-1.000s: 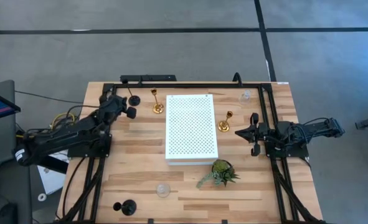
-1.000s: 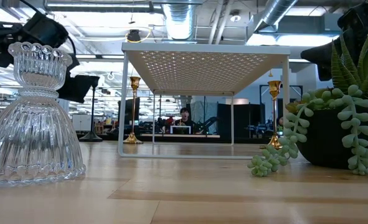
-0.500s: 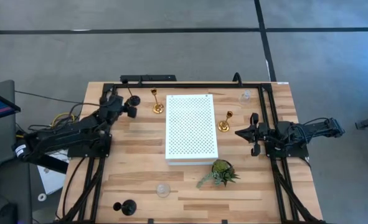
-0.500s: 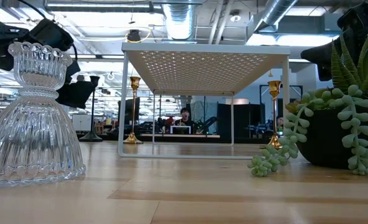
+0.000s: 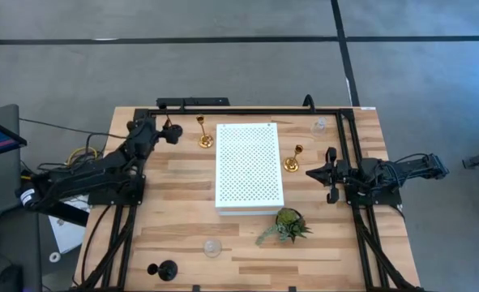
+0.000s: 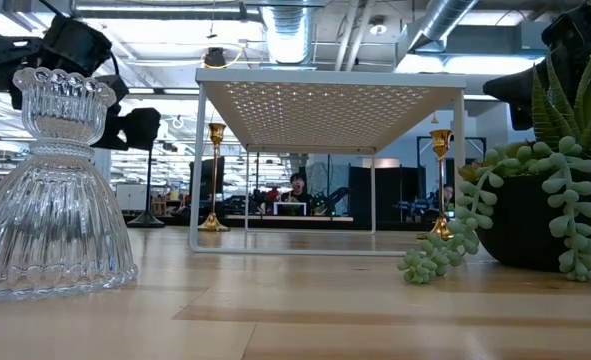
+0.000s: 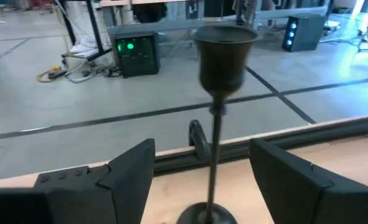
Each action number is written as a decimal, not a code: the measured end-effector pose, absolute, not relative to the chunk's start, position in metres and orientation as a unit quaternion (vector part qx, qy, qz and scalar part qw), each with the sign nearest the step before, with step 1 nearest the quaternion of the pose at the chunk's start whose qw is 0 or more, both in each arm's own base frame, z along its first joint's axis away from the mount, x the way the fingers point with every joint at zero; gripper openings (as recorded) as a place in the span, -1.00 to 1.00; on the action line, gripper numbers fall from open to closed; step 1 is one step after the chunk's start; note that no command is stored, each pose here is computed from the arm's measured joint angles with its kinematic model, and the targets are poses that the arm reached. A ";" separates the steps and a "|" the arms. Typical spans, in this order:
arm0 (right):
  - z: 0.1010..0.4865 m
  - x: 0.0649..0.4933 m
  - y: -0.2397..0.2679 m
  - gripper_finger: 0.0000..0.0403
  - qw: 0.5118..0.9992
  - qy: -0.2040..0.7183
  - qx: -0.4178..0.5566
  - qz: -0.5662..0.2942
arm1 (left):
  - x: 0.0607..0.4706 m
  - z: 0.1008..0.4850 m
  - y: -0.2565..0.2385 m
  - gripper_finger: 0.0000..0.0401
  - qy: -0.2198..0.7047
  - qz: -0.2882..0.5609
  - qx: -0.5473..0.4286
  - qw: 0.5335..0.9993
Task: Pick & Place candle stick holders
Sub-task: Put the top black candle holder on the shelf
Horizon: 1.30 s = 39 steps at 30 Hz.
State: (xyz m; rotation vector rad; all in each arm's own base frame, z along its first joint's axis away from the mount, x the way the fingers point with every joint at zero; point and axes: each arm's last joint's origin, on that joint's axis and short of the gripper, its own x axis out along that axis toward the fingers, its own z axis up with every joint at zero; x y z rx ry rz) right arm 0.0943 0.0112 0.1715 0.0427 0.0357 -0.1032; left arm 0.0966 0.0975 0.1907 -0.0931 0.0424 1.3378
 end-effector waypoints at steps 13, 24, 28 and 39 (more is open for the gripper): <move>0.172 0.094 0.011 -1.00 0.998 0.018 0.021 -0.052 | 0.104 0.176 0.127 0.23 0.038 0.622 -0.053 0.780; 0.172 0.094 0.011 -1.00 0.998 0.018 0.021 -0.052 | 0.107 0.171 0.129 -0.19 0.051 0.635 -0.050 0.769; 0.172 0.094 0.011 -1.00 0.998 0.018 0.021 -0.052 | 0.107 0.171 0.129 -0.45 0.051 0.635 -0.050 0.769; 0.171 0.094 0.011 -1.00 0.998 0.018 0.021 -0.052 | 0.108 0.170 0.127 -0.91 0.058 0.626 -0.051 0.776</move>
